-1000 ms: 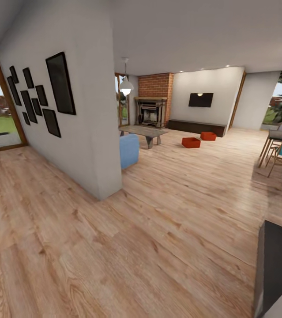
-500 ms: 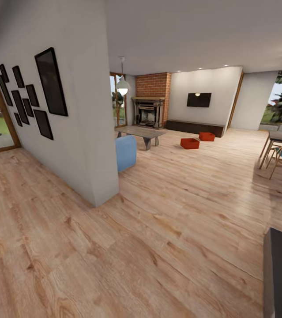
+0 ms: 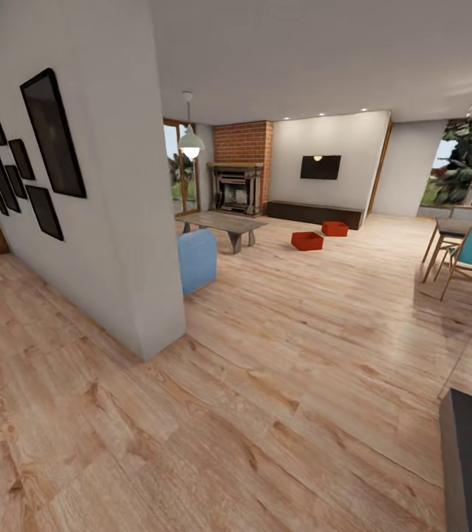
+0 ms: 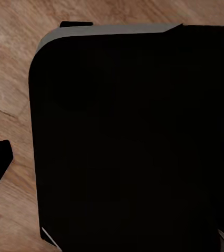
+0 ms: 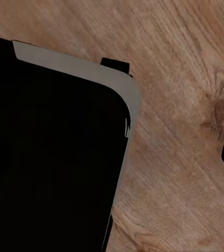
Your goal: Move the two storage containers from the living room to the garage. In the garage, place one container on the floor and stack the other container on top of it (either order is fine).
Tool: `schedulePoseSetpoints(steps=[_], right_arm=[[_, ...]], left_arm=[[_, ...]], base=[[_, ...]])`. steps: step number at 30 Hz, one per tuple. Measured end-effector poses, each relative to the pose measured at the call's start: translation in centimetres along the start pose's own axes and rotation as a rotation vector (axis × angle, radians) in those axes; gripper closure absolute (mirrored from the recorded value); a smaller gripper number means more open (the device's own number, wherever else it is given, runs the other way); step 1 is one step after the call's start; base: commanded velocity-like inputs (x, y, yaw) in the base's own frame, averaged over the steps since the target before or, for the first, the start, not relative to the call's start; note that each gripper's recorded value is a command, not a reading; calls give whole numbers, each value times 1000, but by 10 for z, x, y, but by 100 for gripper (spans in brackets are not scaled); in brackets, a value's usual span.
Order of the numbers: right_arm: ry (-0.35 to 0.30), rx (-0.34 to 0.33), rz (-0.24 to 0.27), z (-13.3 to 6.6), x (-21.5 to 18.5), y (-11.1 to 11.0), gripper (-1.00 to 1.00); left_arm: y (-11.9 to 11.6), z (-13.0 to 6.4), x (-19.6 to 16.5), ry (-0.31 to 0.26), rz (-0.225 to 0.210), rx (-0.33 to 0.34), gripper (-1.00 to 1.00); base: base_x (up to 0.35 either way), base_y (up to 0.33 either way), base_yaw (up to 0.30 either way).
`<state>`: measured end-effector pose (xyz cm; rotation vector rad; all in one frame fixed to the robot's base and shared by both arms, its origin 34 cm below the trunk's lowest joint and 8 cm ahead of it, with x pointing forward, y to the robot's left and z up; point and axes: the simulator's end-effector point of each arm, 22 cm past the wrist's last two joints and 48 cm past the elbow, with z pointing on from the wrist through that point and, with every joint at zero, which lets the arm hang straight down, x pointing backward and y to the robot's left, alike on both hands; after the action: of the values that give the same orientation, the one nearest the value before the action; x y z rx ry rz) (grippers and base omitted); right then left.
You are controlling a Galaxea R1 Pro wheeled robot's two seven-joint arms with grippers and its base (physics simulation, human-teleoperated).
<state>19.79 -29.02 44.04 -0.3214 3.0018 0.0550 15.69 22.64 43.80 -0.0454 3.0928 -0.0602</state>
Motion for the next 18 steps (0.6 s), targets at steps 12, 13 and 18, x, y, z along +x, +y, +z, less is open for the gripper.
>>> schedulePoseSetpoints(steps=[12,13,18], right_arm=[[1,-1,-1,0,0,0,-100],[1,-1,-2,0,0,0,-100],[1,-1,-4,0,0,0,-100]], left_arm=[[0,0,0,-2,2,0,-100],[0,0,-1,-2,2,0,-100],[0,0,0,-2,2,0,-100]], base=[[321,0,-267],[321,0,-261],[321,0,-125]])
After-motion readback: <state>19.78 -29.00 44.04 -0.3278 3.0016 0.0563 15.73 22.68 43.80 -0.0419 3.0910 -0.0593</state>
